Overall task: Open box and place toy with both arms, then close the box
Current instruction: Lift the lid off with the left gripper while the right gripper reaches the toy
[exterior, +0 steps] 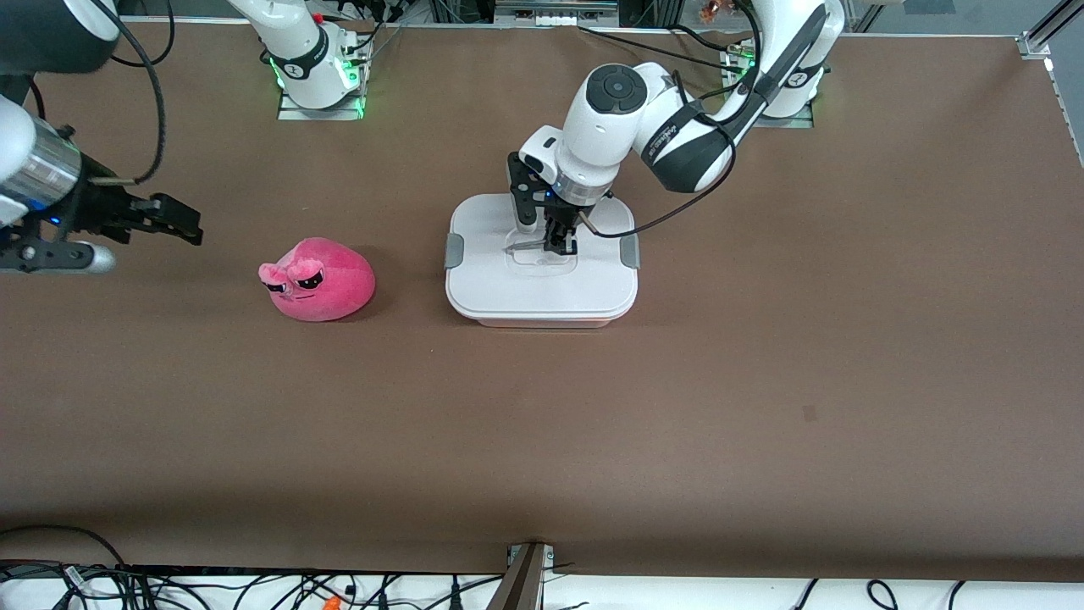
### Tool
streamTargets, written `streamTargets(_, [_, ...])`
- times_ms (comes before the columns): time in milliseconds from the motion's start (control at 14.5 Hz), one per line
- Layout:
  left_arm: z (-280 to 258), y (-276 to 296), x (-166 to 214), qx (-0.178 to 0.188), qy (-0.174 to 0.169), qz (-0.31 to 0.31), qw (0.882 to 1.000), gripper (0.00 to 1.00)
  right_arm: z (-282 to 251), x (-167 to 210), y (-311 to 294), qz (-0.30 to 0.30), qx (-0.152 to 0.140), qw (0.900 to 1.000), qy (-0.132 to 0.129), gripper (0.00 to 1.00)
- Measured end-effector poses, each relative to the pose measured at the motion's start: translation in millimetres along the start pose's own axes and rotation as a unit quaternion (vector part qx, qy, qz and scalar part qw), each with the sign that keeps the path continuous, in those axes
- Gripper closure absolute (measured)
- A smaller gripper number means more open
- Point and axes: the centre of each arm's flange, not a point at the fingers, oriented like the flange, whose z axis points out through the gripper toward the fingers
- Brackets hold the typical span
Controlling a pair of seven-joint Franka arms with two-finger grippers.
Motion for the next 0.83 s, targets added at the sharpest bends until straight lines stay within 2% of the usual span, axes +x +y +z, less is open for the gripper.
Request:
streamTargets(207, [-20.2, 4.2, 2.5, 0.000, -0.018, 0.003, 1.000, 0.93, 55.0, 10.2, -19.0, 0.036, -0.001, 0.999, -0.021, 0.00])
streamTargets(344, [-43.1, 4.6, 0.2, 0.000, -0.044, 0.001, 0.999, 0.93, 85.5, 6.9, -37.6, 0.050, -0.015, 0.998, -0.034, 0.00])
streamTargets(620, [-101.7, -12.8, -22.3, -0.017, -0.097, -0.040, 0.994, 0.93, 128.0, -1.5, -64.9, 0.053, -0.046, 0.997, -0.032, 0.00])
streamTargets(826, [-144.2, -41.6, -60.7, -0.010, -0.129, -0.082, 0.988, 0.93, 154.7, -4.7, -77.0, 0.038, -0.056, 0.997, -0.032, 0.00])
